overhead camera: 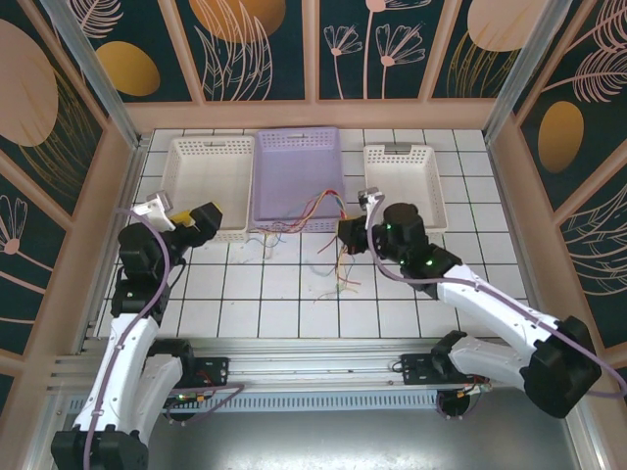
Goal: Untangle the cables
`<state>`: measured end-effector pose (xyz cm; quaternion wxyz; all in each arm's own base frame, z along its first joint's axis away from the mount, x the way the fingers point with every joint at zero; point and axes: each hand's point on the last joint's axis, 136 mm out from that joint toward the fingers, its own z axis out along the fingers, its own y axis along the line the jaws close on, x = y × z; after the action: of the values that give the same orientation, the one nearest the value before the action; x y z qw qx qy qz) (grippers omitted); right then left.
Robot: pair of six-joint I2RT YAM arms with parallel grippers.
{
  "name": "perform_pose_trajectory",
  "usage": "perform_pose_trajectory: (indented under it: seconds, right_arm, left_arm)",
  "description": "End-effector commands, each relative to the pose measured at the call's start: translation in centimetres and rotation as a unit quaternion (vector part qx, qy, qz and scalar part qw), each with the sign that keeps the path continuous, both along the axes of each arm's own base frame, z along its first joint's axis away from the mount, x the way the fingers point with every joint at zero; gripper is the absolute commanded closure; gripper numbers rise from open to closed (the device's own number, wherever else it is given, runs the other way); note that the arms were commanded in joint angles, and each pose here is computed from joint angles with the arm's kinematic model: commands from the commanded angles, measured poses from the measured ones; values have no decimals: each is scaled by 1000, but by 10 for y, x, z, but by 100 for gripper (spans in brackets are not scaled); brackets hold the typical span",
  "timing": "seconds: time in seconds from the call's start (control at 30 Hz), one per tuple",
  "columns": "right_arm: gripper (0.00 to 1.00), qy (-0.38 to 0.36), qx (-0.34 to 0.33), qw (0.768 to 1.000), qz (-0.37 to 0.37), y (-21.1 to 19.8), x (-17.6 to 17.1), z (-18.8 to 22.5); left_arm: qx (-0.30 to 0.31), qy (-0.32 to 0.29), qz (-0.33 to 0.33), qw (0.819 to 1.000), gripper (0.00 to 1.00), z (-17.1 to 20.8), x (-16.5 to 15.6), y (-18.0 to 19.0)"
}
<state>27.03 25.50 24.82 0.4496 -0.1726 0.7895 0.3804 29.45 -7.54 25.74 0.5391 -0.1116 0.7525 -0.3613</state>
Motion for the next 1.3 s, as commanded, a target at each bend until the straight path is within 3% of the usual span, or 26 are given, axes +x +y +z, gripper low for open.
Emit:
perform_pose_trajectory:
  seconds: [0.0,0.4,0.8,1.27]
  right_arm:
    - [100,-14,16,997,69,6,-16,21]
    - [100,-39,59,972,223,27,-46,61]
    - [100,-25,90,930,355,54,-59,79]
    - [100,0,97,904,417,69,-62,67]
  left_arm:
    - [-28,-30,-35,999,1,16,-7,-11]
    - [-32,-97,-154,983,1,56,-35,-46]
    - [-16,-96,-257,962,1,51,-38,-88]
    - [-23,-91,-328,940,1,41,-51,-117]
